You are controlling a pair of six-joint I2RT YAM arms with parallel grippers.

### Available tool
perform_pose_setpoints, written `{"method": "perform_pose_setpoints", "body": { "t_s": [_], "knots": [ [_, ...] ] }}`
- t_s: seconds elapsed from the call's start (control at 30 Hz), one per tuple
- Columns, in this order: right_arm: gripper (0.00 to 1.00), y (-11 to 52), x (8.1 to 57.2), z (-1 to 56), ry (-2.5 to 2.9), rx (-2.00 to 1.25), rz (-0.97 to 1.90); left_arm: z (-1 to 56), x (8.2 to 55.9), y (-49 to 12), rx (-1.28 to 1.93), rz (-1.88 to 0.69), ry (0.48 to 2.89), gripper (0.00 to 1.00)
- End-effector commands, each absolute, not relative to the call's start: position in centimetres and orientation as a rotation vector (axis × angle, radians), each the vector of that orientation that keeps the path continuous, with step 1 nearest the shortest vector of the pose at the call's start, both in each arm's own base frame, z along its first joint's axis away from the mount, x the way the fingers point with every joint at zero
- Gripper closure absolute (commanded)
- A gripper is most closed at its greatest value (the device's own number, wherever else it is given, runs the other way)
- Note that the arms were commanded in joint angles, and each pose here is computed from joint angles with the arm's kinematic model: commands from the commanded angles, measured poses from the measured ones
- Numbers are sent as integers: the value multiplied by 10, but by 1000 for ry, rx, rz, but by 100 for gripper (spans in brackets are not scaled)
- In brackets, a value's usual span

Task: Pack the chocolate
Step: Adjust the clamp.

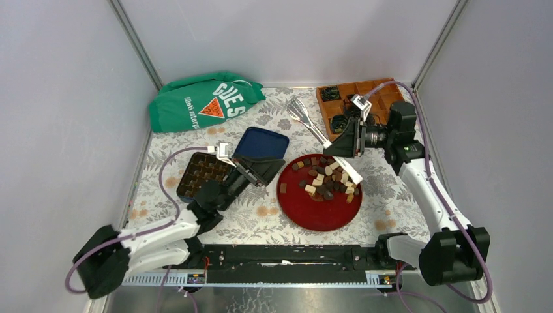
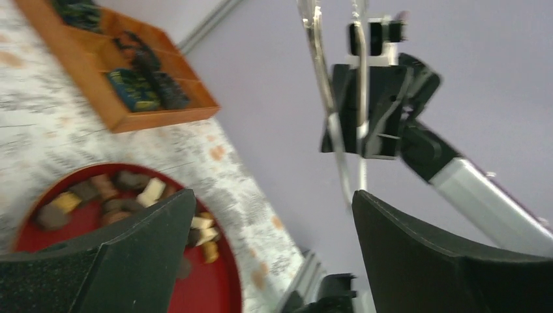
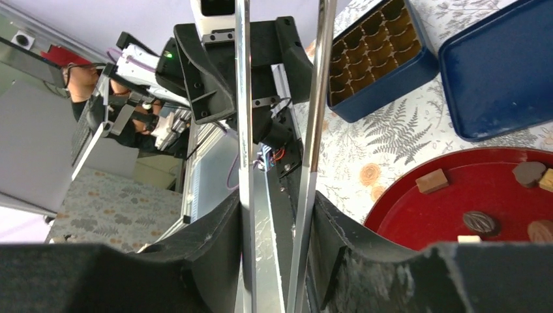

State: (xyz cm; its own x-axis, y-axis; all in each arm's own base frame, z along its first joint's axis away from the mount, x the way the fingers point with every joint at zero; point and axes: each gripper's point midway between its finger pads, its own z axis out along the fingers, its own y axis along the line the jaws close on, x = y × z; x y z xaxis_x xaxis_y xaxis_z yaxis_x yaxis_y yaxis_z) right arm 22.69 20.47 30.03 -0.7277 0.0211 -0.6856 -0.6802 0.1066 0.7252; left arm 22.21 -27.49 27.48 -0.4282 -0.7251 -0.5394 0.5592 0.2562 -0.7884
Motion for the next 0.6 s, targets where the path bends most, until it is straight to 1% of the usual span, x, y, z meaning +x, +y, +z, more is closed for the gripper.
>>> {"method": "perform_pose_setpoints", "body": {
  "t_s": [0.0, 0.17, 0.33, 0.47, 0.57],
  "knots": [
    [54, 194, 225, 306, 1804, -712, 1529, 204, 227, -251, -93, -1128, 1771, 3],
    [54, 181, 235, 284, 1894, -766, 1265, 186, 231, -215, -92, -946, 1968, 6],
    [55, 169, 235, 270, 1953, -808, 1116, 174, 236, -195, -40, -758, 2171, 10],
    [56, 162, 232, 264, 1972, -835, 1050, 166, 245, -176, -20, -553, 2284, 11],
    [58, 165, 227, 259, 1979, -834, 1089, 159, 245, -178, 1, -545, 2320, 14]
  ]
}}
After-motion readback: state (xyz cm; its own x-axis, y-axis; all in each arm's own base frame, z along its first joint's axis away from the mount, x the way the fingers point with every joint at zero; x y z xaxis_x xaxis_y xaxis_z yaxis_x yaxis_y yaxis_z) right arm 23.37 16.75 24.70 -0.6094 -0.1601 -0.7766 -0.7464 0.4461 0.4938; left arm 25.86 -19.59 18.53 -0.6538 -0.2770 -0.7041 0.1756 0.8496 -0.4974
